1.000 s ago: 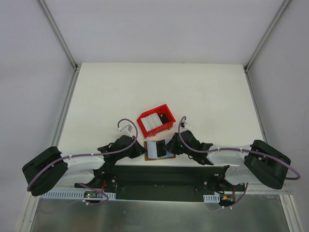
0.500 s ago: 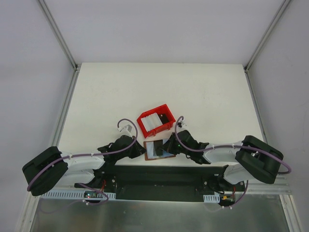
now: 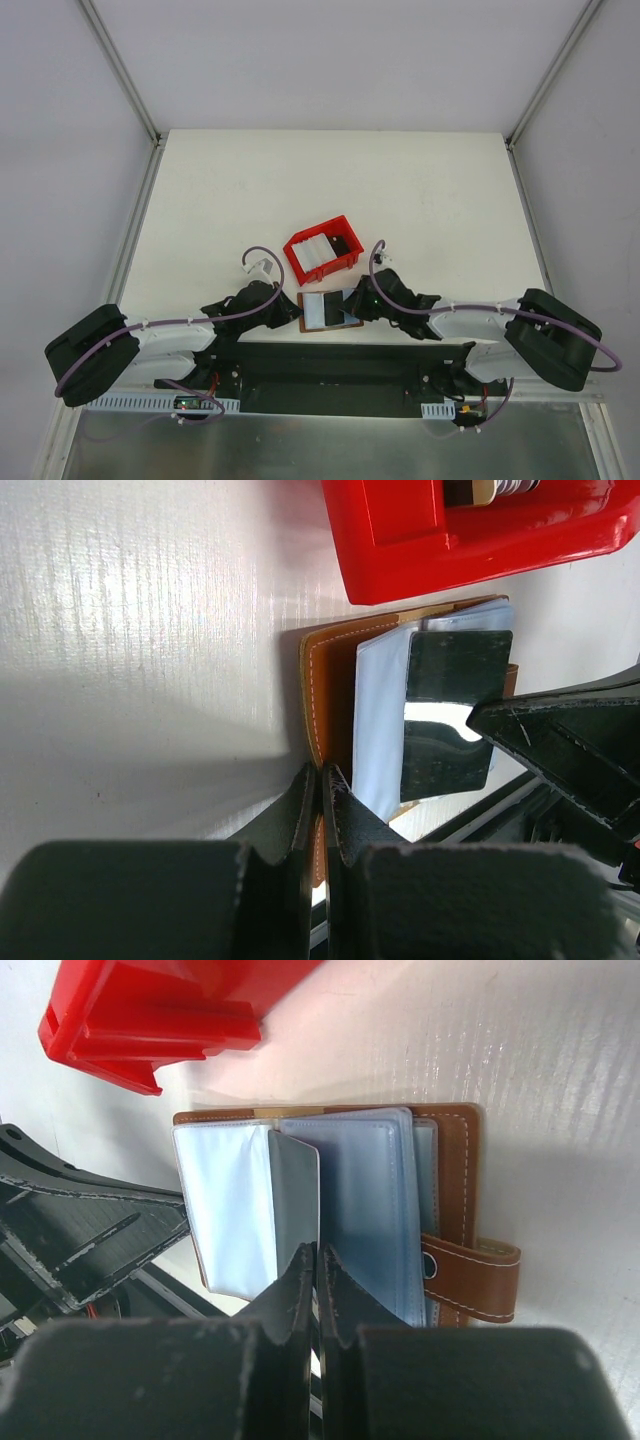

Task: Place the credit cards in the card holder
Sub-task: Insert the credit card into the card holder.

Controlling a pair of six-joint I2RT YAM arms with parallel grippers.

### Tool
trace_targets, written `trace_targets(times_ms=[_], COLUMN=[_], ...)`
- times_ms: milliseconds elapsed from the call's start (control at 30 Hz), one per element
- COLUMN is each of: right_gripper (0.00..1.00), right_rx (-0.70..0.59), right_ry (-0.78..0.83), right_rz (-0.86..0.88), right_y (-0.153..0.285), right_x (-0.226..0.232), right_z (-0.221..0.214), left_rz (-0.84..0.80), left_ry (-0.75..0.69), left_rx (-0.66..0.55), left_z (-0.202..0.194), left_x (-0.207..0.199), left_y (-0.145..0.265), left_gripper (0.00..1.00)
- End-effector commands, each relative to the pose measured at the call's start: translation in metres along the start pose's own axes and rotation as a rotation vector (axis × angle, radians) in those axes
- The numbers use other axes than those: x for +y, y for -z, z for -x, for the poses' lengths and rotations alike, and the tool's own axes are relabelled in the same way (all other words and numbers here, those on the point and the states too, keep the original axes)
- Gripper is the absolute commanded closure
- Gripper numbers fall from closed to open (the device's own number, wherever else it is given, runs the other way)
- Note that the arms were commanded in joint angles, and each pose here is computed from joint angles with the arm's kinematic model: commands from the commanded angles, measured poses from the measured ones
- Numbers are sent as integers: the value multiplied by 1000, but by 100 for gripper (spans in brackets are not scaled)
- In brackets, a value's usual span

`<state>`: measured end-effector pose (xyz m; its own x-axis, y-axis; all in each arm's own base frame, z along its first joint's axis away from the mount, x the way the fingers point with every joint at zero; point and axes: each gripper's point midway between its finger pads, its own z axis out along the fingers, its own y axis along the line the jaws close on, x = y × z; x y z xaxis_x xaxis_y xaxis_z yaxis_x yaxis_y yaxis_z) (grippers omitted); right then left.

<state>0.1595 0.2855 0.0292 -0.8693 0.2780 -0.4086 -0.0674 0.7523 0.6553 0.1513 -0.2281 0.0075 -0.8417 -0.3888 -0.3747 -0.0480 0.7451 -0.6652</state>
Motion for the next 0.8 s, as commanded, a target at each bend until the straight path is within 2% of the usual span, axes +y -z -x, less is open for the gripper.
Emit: trace_targets(times_ms=[0,167,767], right_gripper=[100,100,100], right_rx=[63,156,196], right_ry=[51,51,46], right_rz=[-97,-55,-56], right_y=[2,-5,-7], right_x=[-24,-10,-1], right_z=[-12,-26,-28], left_rz=[224,218,218], left_ry=[-59,-65,-63], left_rx=[76,79,73], left_z=[-24,-24,-23], left_x=[65,63,63], left_y=[7,6,6], left_gripper=[100,100,100])
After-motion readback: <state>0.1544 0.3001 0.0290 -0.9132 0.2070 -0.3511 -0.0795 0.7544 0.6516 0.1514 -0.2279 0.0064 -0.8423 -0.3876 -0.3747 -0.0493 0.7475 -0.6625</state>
